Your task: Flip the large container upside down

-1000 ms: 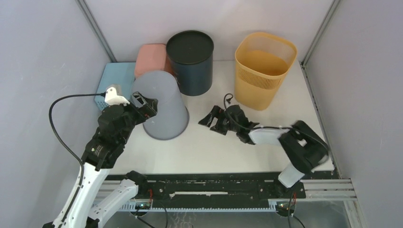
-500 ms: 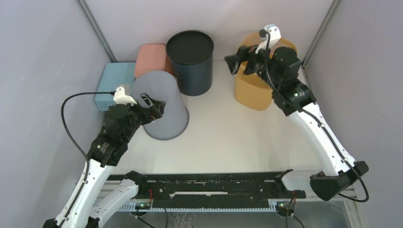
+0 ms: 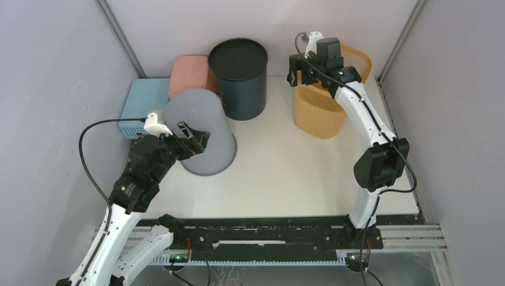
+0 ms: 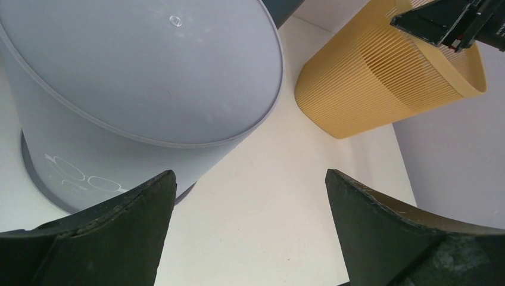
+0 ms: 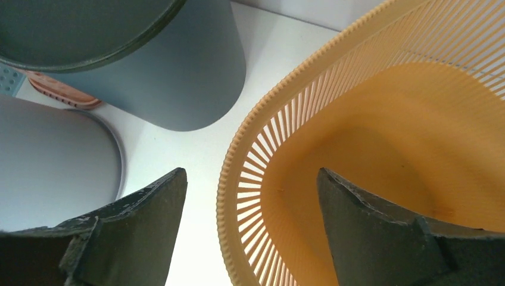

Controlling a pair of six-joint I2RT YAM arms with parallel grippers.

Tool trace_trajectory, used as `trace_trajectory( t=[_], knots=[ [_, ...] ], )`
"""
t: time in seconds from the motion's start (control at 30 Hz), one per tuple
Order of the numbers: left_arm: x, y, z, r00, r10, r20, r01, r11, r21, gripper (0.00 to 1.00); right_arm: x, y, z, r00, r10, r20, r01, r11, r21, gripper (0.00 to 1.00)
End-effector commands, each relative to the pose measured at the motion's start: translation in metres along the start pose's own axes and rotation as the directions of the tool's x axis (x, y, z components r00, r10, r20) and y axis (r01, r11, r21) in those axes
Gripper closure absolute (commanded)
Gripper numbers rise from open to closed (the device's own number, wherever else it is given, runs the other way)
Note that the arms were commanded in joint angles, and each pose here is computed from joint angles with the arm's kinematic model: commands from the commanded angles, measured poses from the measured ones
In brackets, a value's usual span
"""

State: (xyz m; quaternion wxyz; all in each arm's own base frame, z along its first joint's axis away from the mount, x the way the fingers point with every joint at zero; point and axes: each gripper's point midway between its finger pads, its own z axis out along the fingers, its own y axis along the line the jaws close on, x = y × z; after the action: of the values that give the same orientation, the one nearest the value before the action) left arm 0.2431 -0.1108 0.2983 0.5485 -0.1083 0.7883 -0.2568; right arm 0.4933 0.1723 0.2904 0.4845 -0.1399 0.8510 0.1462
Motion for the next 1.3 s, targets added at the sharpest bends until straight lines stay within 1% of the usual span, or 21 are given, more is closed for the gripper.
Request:
trace_trajectory(
  t=[0.0,0.1,0.23,0.27,0.4,0.47,0.5,0.53,0.57,0.6,0.67,0.73,0.83,0.93,1.0,1.1,1.17,1.23,1.27],
  knots=[
    [0.001,-0.003,0.005,1.000,0.001,0.011,-0.002,1.000,0.029,0.00,-0.013,0.008,-0.020,0.999,-0.053,-0.007,0.053,0.998,-0.014,0.14],
    [0.003,-0.002,0.007,1.000,0.000,0.004,0.000,1.000,0.029,0.00,0.011,0.003,-0.013,0.990,-0.088,-0.106,0.094,0.994,0.054,0.21],
    [0.006,-0.002,0.009,1.000,-0.002,-0.003,0.003,1.000,0.031,0.00,0.036,-0.006,-0.015,0.965,-0.128,-0.228,0.165,0.974,0.152,0.29],
    [0.007,-0.002,0.009,1.000,-0.003,-0.004,0.004,1.000,0.031,0.00,0.040,-0.006,-0.015,0.958,-0.137,-0.251,0.181,0.970,0.162,0.30],
    [0.008,-0.003,0.011,1.000,-0.006,-0.012,0.006,0.999,0.033,0.00,0.052,-0.005,-0.012,0.927,-0.157,-0.341,0.224,0.960,0.167,0.39],
    [0.007,-0.003,0.010,1.000,-0.007,-0.010,0.008,0.999,0.035,0.00,0.055,-0.007,-0.009,0.921,-0.147,-0.361,0.221,0.960,0.172,0.48],
    [0.007,-0.003,0.009,1.000,-0.007,-0.008,0.008,0.999,0.034,0.00,0.056,-0.006,-0.007,0.919,-0.147,-0.366,0.219,0.962,0.165,0.54],
    [0.006,-0.003,0.009,1.000,-0.008,-0.005,0.008,0.999,0.033,0.00,0.058,-0.006,-0.006,0.917,-0.143,-0.372,0.216,0.963,0.162,0.63],
    [0.006,-0.002,0.008,1.000,-0.008,-0.006,0.008,1.000,0.030,0.00,0.059,-0.006,-0.006,0.917,-0.137,-0.375,0.212,0.963,0.165,0.83],
    [0.006,-0.002,0.008,1.000,-0.008,-0.006,0.008,1.000,0.030,0.00,0.061,-0.006,-0.006,0.916,-0.131,-0.380,0.206,0.964,0.165,0.94],
    [0.007,-0.002,0.008,1.000,-0.008,-0.006,0.008,1.000,0.030,0.00,0.062,-0.002,-0.007,0.919,-0.120,-0.376,0.189,0.970,0.152,1.00],
    [0.007,-0.002,0.008,1.000,-0.008,-0.007,0.008,0.999,0.031,0.00,0.060,0.007,-0.012,0.926,-0.109,-0.362,0.159,0.981,0.112,1.00],
    [0.008,-0.002,0.008,1.000,-0.009,-0.009,0.009,0.999,0.031,0.00,0.042,0.017,-0.030,0.956,-0.046,-0.291,0.070,0.995,0.070,1.00],
    [0.007,-0.002,0.006,1.000,-0.007,-0.007,0.008,0.999,0.033,0.00,0.017,0.039,-0.062,0.981,0.054,-0.186,-0.064,0.997,-0.047,1.00],
    [0.007,-0.002,0.006,1.000,-0.008,-0.002,0.008,0.999,0.033,0.00,0.002,0.056,-0.087,0.986,0.118,-0.114,-0.135,0.979,-0.155,1.00],
    [0.006,-0.002,0.005,1.000,-0.010,0.000,0.010,0.999,0.036,0.00,-0.013,0.074,-0.123,0.970,0.236,-0.051,-0.239,0.916,-0.321,1.00],
    [0.007,-0.003,0.005,1.000,-0.011,-0.003,0.011,0.999,0.040,0.00,-0.019,0.071,-0.141,0.946,0.322,-0.032,-0.307,0.862,-0.403,1.00],
    [0.007,-0.003,0.004,1.000,-0.012,-0.003,0.012,0.999,0.044,0.00,-0.027,0.070,-0.162,0.915,0.403,-0.004,-0.350,0.790,-0.503,1.00],
    [0.007,-0.003,0.003,1.000,-0.013,-0.001,0.013,0.999,0.045,0.00,-0.025,0.068,-0.168,0.896,0.444,-0.012,-0.380,0.751,-0.540,1.00]
  ],
)
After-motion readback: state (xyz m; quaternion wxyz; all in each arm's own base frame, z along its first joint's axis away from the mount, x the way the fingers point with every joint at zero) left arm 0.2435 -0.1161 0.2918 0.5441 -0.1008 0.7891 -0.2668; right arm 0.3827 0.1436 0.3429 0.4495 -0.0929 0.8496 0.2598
